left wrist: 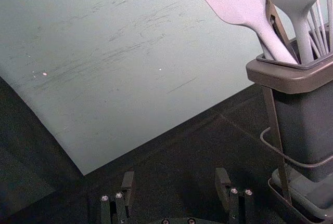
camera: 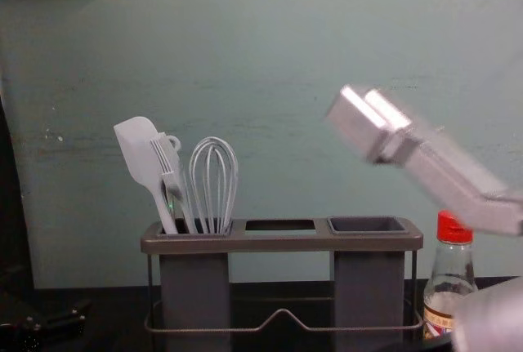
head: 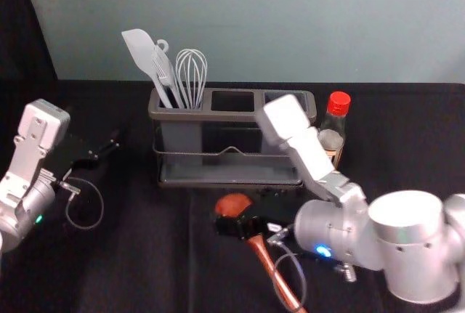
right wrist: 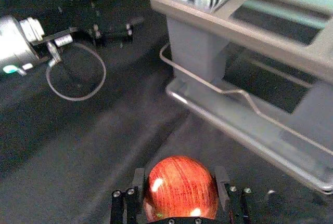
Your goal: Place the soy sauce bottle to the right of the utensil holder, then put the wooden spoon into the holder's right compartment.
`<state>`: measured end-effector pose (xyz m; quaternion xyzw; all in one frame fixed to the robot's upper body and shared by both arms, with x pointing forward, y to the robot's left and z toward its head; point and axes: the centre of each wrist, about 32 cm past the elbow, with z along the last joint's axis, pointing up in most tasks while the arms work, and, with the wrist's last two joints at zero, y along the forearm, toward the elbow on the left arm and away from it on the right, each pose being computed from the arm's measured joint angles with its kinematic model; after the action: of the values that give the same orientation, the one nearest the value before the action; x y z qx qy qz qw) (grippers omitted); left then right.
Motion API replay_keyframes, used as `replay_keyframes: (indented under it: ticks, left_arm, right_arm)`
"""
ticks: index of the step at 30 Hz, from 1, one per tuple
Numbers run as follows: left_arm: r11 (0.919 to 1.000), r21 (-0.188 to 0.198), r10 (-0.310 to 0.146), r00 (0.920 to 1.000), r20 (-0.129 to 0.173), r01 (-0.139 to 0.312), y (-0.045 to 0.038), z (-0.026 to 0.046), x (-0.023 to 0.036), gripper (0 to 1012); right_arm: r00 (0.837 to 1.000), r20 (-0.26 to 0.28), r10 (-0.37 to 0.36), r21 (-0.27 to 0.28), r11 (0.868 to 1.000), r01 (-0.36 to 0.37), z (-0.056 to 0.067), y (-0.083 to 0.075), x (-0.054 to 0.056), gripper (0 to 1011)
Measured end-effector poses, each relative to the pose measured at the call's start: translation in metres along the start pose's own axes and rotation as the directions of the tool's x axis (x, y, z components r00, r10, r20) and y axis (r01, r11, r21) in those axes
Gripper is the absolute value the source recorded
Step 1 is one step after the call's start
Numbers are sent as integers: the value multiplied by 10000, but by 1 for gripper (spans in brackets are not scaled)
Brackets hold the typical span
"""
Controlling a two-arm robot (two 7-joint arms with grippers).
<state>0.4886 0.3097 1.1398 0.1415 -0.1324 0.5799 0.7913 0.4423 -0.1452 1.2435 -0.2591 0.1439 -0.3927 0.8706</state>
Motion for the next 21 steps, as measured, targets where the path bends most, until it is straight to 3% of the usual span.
replay_keyframes:
  ticks: [11,21]
  left_arm:
    - [10000,0,-1,10000,0,1,0,0,0,1000]
    - [10000,0,0,10000,0,0,0,0,0,1000]
  right_arm:
    - [9994,219,-253,1612,9867,215,-102,-375,89,830]
    - [9939,582,-935,2757,9584,740,-85,-627,90,830]
